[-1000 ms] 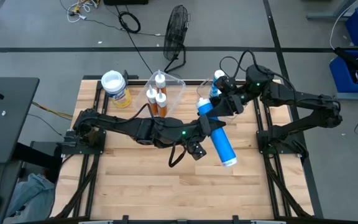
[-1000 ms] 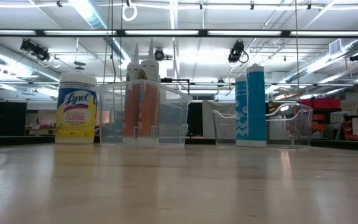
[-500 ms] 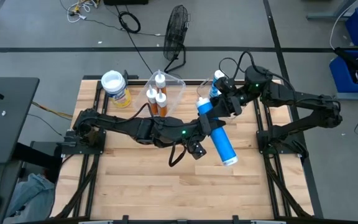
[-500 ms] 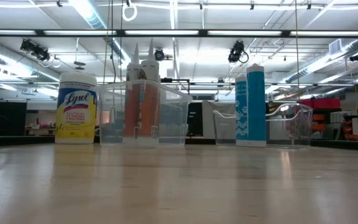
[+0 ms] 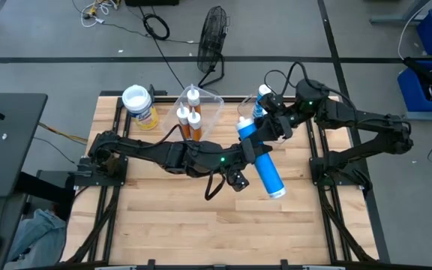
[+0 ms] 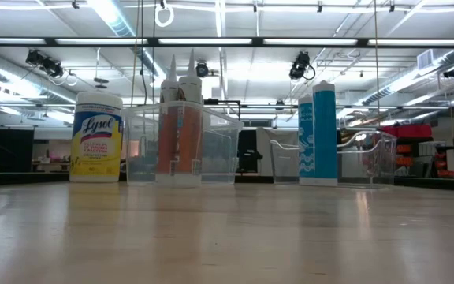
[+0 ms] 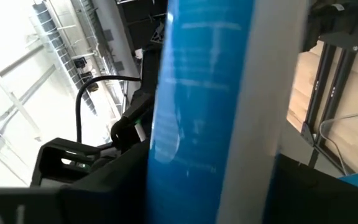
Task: Pick & place silicon tubes, Sealant and Lysol wipes
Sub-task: Put the blue sealant into the right transparent bin
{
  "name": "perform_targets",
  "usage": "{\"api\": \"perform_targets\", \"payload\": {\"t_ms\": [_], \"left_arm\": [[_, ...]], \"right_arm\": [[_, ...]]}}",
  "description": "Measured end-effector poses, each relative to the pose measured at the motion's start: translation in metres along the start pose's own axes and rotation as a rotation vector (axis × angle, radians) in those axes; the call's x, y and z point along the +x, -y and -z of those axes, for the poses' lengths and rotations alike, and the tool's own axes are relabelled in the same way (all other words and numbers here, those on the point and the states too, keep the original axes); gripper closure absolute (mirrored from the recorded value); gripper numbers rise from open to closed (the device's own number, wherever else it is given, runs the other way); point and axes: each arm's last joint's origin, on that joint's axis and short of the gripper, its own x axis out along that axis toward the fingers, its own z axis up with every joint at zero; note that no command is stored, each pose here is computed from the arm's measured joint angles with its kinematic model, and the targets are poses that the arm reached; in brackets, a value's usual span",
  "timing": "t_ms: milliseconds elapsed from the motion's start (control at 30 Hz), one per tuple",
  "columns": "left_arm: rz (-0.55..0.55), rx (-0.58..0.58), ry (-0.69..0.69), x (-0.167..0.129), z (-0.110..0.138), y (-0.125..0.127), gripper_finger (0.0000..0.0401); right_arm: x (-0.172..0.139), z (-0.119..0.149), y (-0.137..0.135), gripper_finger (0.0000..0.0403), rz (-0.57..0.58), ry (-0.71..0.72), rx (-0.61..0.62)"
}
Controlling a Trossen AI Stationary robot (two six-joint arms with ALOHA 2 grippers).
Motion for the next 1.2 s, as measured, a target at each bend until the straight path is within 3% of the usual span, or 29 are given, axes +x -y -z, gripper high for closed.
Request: {"api": "perform_targets", "payload": {"t_ms": [200, 433, 800, 1200], "left_arm": [[-0.004, -0.036, 0.004, 0.000, 0.000, 0.000, 0.0131], [0.004, -0.089, -0.006, -0.002, -0.004, 0.000, 0.0134], [0.022, -0.065, -0.025, -0.005, -0.010, 0.002, 0.0129], [0.024, -0.111, -0.025, -0.006, -0.011, 0.003, 0.0127]], "right_arm": [[-0.001, 0.000, -0.002, 0.0192, -0.011, 0.000, 0.014], [-0.005, 0.002, -0.004, 0.0193, 0.008, 0.006, 0.026], [-0.029, -0.003, 0.000, 0.0193, 0.078, 0.018, 0.004], [-0.030, -0.002, 0.002, 0.0193, 0.083, -0.001, 0.012]]}}
